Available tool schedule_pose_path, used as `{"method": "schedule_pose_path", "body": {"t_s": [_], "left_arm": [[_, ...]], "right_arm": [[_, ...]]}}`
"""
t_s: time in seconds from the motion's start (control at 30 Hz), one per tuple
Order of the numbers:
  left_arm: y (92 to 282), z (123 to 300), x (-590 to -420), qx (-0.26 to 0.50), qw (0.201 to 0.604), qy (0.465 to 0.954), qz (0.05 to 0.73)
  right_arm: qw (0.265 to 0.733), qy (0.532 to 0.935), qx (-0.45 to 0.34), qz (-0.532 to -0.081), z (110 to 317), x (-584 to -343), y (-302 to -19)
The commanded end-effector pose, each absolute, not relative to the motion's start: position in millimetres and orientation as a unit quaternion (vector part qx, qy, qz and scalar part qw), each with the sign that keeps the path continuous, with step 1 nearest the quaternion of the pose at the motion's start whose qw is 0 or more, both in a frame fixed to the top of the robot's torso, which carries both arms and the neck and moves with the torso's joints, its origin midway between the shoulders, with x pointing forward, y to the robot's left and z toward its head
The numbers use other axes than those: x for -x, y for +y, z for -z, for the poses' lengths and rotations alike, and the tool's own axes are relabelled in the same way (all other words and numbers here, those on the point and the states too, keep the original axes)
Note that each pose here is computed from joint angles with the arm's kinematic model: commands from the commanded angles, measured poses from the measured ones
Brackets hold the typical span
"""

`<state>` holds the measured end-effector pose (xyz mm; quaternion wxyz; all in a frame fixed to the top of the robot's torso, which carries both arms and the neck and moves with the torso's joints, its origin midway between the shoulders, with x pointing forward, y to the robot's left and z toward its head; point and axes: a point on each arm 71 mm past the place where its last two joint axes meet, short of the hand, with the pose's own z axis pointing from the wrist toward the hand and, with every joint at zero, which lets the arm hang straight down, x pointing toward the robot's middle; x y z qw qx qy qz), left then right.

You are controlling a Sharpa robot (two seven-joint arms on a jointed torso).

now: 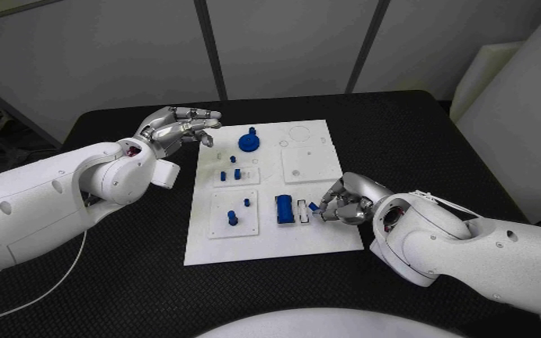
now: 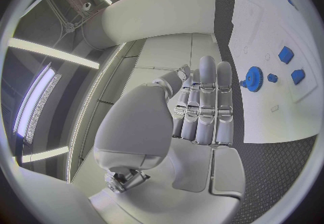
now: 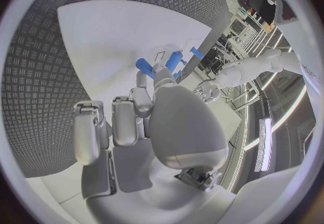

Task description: Assemble the parts on the task board

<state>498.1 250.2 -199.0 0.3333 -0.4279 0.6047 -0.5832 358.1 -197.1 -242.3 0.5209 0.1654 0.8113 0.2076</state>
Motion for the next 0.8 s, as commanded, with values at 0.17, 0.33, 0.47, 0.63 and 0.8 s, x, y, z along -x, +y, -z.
{"method": "schedule_pose_path", "body": {"t_s": [0.17,0.33,0.47,0.63,0.8], "left_arm": [[248.4,197.2,-497.4,0.425,0.330,0.603,0.589],[248.3,197.2,-497.3,0.425,0.329,0.603,0.589],[248.0,197.1,-497.2,0.425,0.329,0.603,0.589],[248.2,197.1,-497.1,0.425,0.329,0.604,0.589],[248.1,197.1,-497.2,0.425,0.329,0.604,0.589]], "right_arm": [[0.502,0.810,-0.200,-0.226,247,-362,-189],[0.494,0.816,-0.196,-0.227,250,-365,-182],[0.488,0.822,-0.193,-0.223,253,-366,-179],[0.487,0.825,-0.186,-0.220,255,-368,-175],[0.488,0.825,-0.182,-0.218,255,-369,-172]]}}
